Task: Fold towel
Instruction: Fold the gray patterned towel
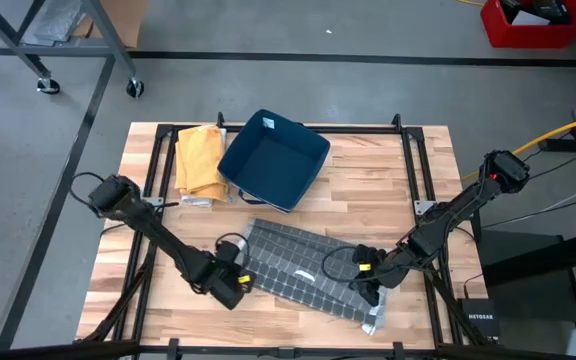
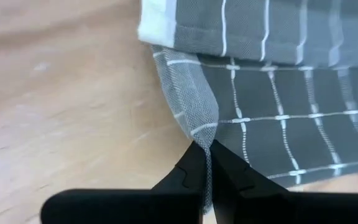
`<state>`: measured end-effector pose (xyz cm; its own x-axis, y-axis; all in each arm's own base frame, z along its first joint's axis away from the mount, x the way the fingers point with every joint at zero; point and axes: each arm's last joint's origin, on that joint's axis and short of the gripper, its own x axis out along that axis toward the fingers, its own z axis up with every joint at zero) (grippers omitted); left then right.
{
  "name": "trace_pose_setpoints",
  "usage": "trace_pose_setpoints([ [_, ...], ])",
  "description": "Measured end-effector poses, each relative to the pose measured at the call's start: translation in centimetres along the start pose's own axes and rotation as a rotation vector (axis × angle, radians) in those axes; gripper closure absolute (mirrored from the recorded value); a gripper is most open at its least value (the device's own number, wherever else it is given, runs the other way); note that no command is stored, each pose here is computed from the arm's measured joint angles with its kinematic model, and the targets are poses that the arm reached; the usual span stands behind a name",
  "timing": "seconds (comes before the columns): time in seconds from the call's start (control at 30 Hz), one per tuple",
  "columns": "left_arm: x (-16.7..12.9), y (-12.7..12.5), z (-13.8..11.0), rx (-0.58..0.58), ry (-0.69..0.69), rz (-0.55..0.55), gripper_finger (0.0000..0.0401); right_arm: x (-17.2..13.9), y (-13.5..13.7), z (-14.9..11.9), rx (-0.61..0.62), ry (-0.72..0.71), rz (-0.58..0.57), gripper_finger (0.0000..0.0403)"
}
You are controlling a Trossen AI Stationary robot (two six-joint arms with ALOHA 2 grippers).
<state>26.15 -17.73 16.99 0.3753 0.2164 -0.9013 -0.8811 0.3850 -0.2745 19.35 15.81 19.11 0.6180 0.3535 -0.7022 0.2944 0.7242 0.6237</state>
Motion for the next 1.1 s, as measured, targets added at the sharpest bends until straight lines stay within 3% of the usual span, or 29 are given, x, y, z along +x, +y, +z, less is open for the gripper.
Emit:
trace_pose_setpoints([
  [0.3,-3.7,-0.1,1.0,-0.064,-0.05,-0.136,0.0401,0.0,0.2,0.2,-0.014,-0.058,0.005,0.0368],
  [0.63,-4.6,-4.6,3.8,0.006,-0.11,-0.446,0.0401,-0.1,0.9,0.8,-0.048,-0.177,0.045,0.0368],
  [0.87,-3.8,-6.3,5.6,0.035,-0.15,-0.549,0.0401,-0.5,2.4,1.6,-0.14,-0.306,0.173,0.0368],
  [1.1,-1.1,-8.0,5.0,0.063,-0.102,-0.631,0.0401,-0.8,3.0,2.0,-0.167,-0.388,0.208,0.0368],
])
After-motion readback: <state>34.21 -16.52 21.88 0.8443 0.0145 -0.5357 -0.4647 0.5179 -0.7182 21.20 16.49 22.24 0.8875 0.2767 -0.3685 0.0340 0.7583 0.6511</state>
